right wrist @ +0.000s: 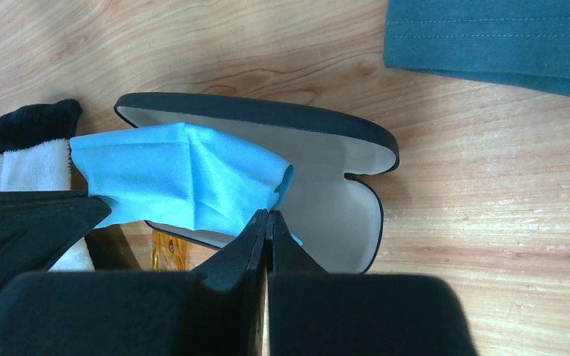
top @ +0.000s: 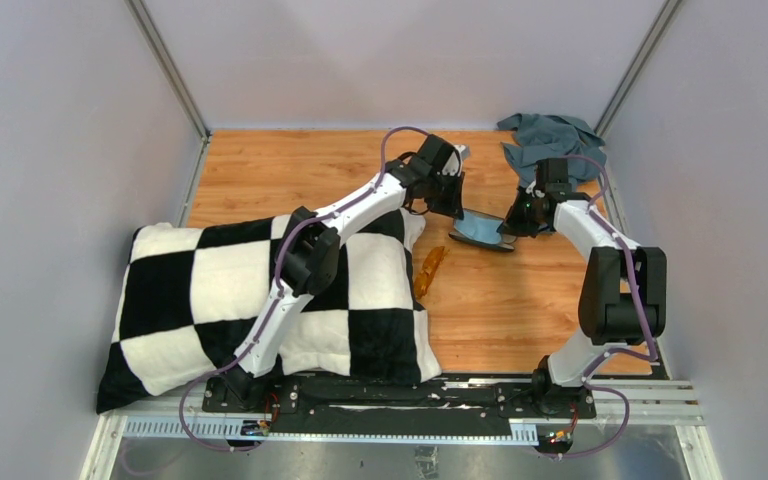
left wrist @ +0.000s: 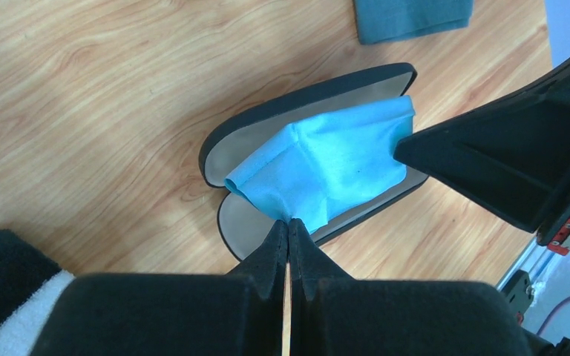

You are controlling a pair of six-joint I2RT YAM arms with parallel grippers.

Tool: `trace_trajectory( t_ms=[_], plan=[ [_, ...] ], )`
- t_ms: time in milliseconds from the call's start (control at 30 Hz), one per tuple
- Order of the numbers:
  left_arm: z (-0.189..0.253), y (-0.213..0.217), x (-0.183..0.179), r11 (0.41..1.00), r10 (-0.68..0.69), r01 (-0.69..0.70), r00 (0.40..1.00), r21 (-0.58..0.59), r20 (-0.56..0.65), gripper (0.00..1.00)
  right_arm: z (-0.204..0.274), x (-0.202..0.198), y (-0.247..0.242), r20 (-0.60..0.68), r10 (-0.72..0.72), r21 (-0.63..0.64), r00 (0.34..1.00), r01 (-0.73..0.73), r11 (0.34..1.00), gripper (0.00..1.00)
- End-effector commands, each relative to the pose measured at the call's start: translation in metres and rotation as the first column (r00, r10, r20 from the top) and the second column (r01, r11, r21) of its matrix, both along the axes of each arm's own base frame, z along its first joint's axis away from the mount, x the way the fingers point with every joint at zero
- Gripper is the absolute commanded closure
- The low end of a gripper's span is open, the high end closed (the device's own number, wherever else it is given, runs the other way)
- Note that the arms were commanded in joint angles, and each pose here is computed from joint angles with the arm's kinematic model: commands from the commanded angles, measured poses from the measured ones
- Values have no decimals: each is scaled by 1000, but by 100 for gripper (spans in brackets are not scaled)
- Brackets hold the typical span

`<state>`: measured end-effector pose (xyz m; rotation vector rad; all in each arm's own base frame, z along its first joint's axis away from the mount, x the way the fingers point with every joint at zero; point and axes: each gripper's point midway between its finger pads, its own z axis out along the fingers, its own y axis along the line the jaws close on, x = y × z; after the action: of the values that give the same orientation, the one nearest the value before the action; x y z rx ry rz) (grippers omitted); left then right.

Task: Organize the sunglasses
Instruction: Place the glasses cleaning cloth in the sunglasses case.

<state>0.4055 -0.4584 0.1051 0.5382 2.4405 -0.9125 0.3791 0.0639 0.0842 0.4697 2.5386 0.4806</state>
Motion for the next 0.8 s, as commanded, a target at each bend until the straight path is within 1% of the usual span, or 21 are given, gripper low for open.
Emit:
trace_trajectory(
  t_ms=[0, 200, 400, 500, 767],
  plan=[
    [-25, 5, -8, 999, -25, 27, 999, 34, -42, 100, -3, -8, 1, -11, 16, -26, 1000, -17, 1000, 100],
    [-31, 11, -15, 998, -34, 36, 998, 51, -54, 100, -6, -19, -2, -16, 10, -39, 1000, -10, 999, 100],
    [-28, 11, -19, 998, -45, 48, 997, 43, -60, 100, -1, -25, -3, -3, 4, -42, 1000, -4, 999, 100],
    [-29, 11, -23, 997, -60, 62, 996, 39, -70, 100, -6, -31, -4, -15, 4, -50, 1000, -4, 999, 100],
    [-50, 16, -43, 992, -89, 97, 991, 83, -104, 100, -23, -45, -7, -55, 7, -64, 998, -10, 998, 100]
  ],
)
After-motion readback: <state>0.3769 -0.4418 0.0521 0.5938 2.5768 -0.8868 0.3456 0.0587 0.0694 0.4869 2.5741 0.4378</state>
